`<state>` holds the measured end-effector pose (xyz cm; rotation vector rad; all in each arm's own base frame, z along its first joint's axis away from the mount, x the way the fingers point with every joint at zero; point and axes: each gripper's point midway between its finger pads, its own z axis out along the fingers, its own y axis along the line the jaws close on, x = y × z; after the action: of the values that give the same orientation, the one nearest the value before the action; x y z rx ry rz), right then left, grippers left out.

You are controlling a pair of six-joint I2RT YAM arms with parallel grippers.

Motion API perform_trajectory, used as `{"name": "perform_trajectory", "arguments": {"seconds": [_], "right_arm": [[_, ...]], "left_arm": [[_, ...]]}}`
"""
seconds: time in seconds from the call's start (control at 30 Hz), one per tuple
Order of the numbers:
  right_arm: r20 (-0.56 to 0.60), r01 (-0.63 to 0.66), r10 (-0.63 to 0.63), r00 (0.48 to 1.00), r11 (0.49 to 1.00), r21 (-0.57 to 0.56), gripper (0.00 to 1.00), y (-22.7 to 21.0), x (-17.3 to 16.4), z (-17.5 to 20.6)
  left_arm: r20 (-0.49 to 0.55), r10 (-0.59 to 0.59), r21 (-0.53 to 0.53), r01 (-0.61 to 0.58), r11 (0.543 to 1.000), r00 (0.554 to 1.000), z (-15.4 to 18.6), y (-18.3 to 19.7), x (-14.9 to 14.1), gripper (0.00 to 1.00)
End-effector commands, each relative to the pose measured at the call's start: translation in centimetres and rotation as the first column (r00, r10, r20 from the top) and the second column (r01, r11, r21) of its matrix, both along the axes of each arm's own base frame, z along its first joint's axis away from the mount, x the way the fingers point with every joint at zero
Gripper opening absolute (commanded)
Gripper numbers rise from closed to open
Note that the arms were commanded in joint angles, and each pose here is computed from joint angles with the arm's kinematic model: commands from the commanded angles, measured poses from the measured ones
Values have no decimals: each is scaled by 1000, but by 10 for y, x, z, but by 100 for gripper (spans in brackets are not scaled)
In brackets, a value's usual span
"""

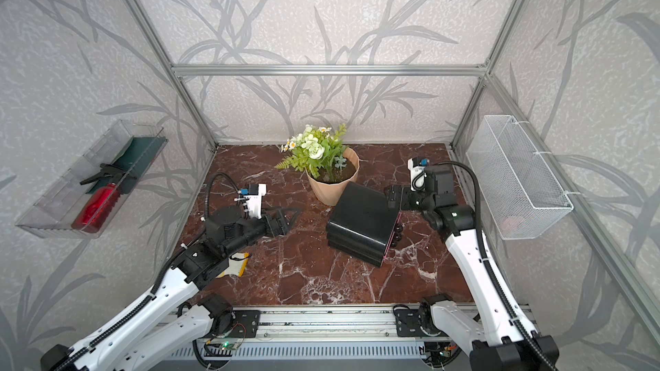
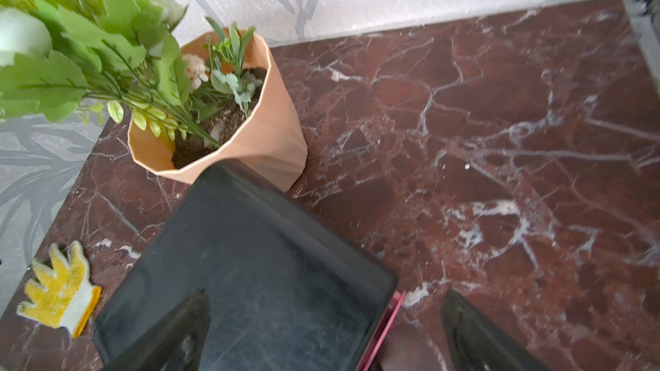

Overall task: Take the sponge out of the drawer
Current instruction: Move the storage box to the center of the board.

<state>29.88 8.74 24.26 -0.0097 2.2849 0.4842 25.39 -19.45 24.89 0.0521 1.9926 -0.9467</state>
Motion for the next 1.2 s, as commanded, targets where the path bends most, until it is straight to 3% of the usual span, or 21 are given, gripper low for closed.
{"name": "perform_trajectory", "arguments": {"seconds": [0.0, 0.23, 0.5, 0.83, 1.17], "right_arm": [[-148, 17, 0, 989, 993, 117, 99, 11, -30, -32], [-201, -24, 56, 978, 987, 157, 99, 20, -47, -58], [-168, -100, 133, 977, 976, 192, 100, 37, -44, -58], [-162, -160, 191, 968, 970, 184, 100, 55, -50, -64], [-166, -211, 239, 957, 962, 172, 99, 67, -65, -66]], "left_arm": [[33, -46, -20, 47, 999, 998, 19, -11, 3, 99], [-53, -133, -40, 131, 991, 990, 2, -37, 10, 99], [-136, -298, -85, 289, 954, 945, -17, -86, 5, 99], [-143, -407, -82, 399, 913, 902, -25, -134, -11, 98], [-107, -486, -125, 474, 872, 867, -16, -148, -55, 98]]}}
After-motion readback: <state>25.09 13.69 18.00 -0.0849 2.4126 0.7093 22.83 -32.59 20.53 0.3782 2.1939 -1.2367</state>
